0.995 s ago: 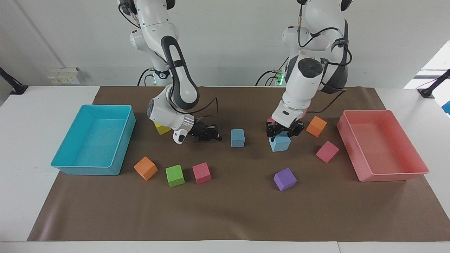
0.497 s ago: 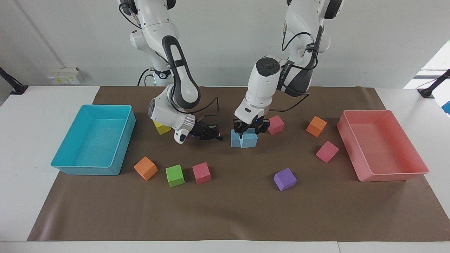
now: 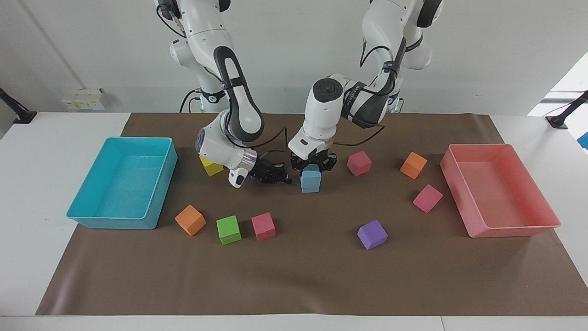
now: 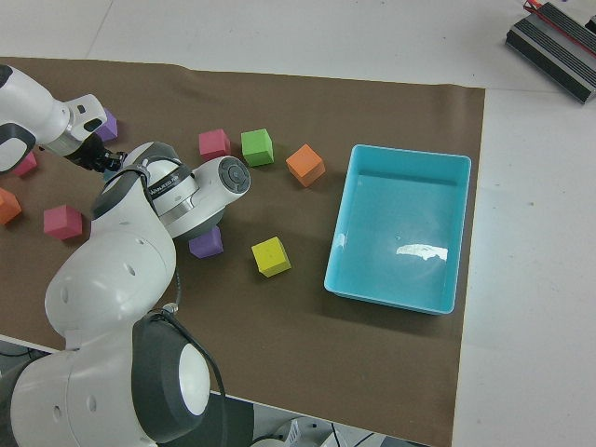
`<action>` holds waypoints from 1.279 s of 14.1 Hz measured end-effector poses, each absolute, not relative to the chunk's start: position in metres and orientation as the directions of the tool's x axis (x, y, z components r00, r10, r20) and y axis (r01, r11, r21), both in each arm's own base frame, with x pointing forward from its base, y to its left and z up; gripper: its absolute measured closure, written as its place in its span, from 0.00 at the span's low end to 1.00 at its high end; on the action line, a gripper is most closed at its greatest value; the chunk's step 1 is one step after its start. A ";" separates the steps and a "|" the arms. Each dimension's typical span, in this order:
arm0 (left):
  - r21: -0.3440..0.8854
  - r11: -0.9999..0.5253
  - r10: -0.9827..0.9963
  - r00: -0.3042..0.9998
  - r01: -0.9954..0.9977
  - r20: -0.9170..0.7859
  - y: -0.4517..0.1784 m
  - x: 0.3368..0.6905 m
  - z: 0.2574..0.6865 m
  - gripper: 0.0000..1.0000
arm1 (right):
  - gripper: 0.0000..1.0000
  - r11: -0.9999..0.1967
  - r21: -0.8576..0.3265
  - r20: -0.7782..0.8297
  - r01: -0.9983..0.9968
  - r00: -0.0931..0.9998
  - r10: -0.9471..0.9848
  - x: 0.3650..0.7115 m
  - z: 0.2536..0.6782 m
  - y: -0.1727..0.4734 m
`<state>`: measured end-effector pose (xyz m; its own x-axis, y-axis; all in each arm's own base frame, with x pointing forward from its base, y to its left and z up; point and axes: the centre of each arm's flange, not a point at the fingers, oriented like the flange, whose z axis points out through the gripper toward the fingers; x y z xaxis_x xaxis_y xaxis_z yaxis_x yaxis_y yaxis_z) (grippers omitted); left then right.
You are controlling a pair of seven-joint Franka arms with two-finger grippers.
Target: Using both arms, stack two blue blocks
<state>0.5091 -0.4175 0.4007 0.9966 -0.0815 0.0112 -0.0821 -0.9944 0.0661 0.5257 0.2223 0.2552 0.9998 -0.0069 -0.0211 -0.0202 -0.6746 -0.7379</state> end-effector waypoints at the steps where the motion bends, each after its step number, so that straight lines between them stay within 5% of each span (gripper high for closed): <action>1: 0.062 -0.995 -0.084 0.996 -0.084 0.005 -0.418 0.507 0.398 0.42 | 0.99 -0.675 -0.738 -0.021 -0.020 1.000 -0.007 0.526 0.255 0.222; 18: 0.037 -0.995 -0.098 0.995 -0.097 -0.026 -0.413 0.490 0.388 0.42 | 0.99 -0.675 -0.738 -0.021 -0.020 1.000 -0.007 0.526 0.255 0.222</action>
